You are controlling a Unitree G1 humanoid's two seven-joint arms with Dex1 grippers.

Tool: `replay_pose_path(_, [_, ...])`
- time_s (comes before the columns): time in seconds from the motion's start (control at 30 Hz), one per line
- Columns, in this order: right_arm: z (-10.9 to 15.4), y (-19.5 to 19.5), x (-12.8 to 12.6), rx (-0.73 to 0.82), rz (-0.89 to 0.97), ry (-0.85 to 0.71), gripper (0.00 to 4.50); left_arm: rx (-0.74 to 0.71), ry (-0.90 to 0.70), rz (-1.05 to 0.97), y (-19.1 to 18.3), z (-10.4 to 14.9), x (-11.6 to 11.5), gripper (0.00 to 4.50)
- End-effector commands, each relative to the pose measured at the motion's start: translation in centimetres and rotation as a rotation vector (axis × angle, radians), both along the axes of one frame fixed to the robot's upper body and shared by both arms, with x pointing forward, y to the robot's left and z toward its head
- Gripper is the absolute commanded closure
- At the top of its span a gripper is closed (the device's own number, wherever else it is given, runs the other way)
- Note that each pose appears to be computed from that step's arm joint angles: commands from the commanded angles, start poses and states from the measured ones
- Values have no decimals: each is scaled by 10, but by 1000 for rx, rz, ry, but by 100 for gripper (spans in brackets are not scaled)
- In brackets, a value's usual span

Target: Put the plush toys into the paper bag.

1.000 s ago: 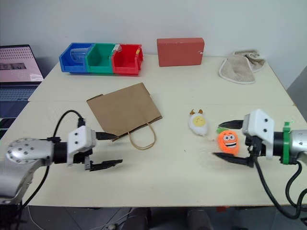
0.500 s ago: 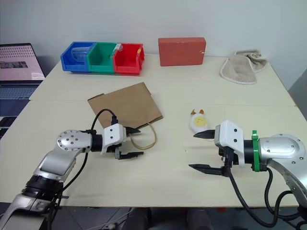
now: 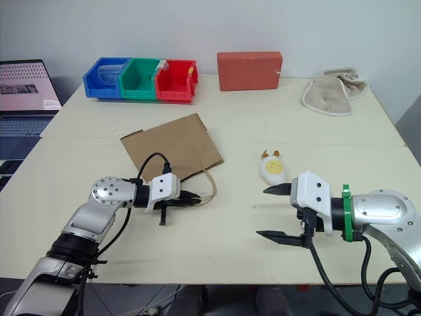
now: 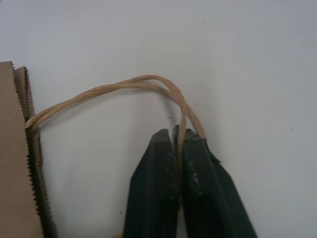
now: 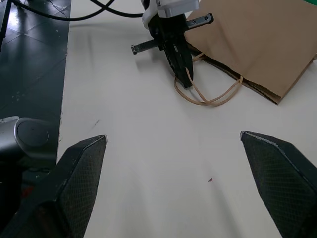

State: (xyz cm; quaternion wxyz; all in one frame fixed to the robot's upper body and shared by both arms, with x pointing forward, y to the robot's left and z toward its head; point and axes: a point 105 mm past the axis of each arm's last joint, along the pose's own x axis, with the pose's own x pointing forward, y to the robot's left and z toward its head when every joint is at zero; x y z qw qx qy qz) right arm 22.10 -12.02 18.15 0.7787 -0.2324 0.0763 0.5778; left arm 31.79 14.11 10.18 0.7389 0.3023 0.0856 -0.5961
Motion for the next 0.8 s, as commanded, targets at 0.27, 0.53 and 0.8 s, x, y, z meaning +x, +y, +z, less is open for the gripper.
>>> replay_pose_path(0.27, [7, 18, 8, 109, -31, -64, 51, -293, 155, -46, -12, 75, -13, 450])
replay_pose_path(0.53, [-9, 60, 40, 205, -46, -101, 356, -467, 286, 31, -4, 111, -12, 450])
replay_pose_path(0.8, [-14, 127, 89, 298, -99, -203, 448, -586, 362, 59, -13, 127, -15, 450])
